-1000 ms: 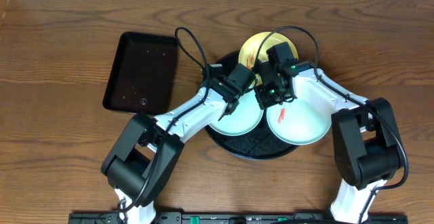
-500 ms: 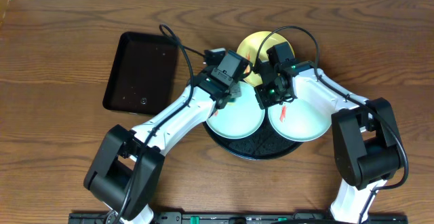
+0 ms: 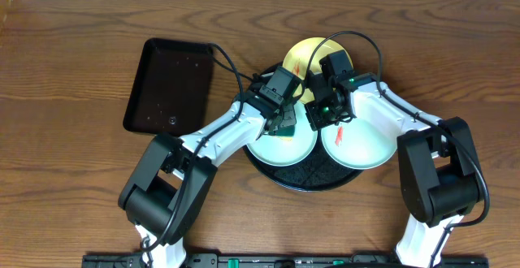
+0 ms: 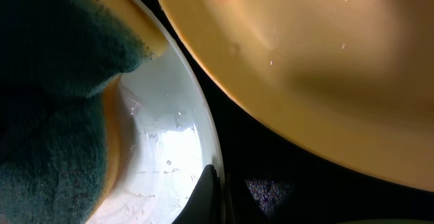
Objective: Clean dirty plates on tray and stack at the side
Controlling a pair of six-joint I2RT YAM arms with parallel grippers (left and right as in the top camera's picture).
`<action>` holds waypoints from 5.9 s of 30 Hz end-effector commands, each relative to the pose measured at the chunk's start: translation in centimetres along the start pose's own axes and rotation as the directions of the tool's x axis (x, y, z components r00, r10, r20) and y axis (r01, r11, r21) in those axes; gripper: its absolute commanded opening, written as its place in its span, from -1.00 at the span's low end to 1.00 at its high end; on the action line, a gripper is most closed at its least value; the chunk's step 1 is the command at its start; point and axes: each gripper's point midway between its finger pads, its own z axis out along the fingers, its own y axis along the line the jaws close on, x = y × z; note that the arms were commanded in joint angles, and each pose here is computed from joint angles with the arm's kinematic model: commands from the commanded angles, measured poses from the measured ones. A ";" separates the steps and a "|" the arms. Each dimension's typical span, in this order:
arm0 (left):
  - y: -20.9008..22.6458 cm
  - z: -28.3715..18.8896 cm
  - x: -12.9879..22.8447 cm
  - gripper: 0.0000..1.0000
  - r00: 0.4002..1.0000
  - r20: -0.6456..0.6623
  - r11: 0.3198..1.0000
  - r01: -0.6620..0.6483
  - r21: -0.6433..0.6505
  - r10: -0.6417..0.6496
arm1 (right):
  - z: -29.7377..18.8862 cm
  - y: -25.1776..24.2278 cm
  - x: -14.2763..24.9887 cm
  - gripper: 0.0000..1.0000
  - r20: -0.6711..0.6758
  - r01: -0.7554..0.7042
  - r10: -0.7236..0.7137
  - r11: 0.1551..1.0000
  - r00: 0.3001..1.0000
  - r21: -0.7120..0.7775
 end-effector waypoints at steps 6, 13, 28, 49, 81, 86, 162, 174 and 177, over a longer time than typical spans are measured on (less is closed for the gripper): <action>3.7 1.1 1.7 -0.85 0.998 -0.040 0.988 0.035 -0.153 -0.041 | 0.6 -0.9 0.6 -0.97 -0.029 0.014 -0.013 0.999 0.999 0.046; 6.5 0.5 1.9 -0.85 0.999 -0.017 0.956 0.030 -0.290 -0.037 | 0.6 -0.9 0.7 -0.98 -0.032 0.014 -0.012 0.999 0.999 0.046; 8.1 -4.0 -2.2 -0.85 0.989 0.118 0.950 0.118 -0.290 -0.087 | 0.6 -0.9 0.8 -0.97 -0.035 0.013 -0.011 0.999 0.999 0.046; 1.7 -2.4 0.9 -0.85 0.974 -0.196 0.986 0.134 0.100 -0.112 | 0.6 -0.9 0.6 -0.97 -0.028 0.015 -0.014 0.999 1.000 0.046; 14.0 2.2 2.5 -0.85 0.969 -0.092 0.963 0.212 -0.169 -0.229 | 0.6 -0.9 0.7 -0.97 -0.034 0.014 -0.012 0.999 0.999 0.046; 14.7 1.0 -0.1 -0.85 0.985 0.017 0.960 0.170 -0.221 -0.170 | 0.6 -0.9 0.7 -0.97 -0.034 0.014 -0.012 0.999 0.999 0.046; 13.3 -17.0 -5.6 -0.85 0.875 0.455 0.964 0.241 -0.113 -0.165 | -8.9 1.2 -4.8 -0.98 0.219 0.093 -0.110 0.992 0.970 0.083; 17.7 -16.9 -5.3 -0.85 0.875 0.407 0.923 0.351 -0.158 -0.263 | -19.3 -0.8 -7.3 -0.98 0.436 0.008 -0.205 0.910 0.876 0.414; 17.7 -16.9 -5.3 -0.85 0.875 0.407 0.923 0.350 -0.158 -0.262 | -20.7 -0.4 -8.1 -0.97 0.435 0.026 -0.298 0.847 0.850 0.530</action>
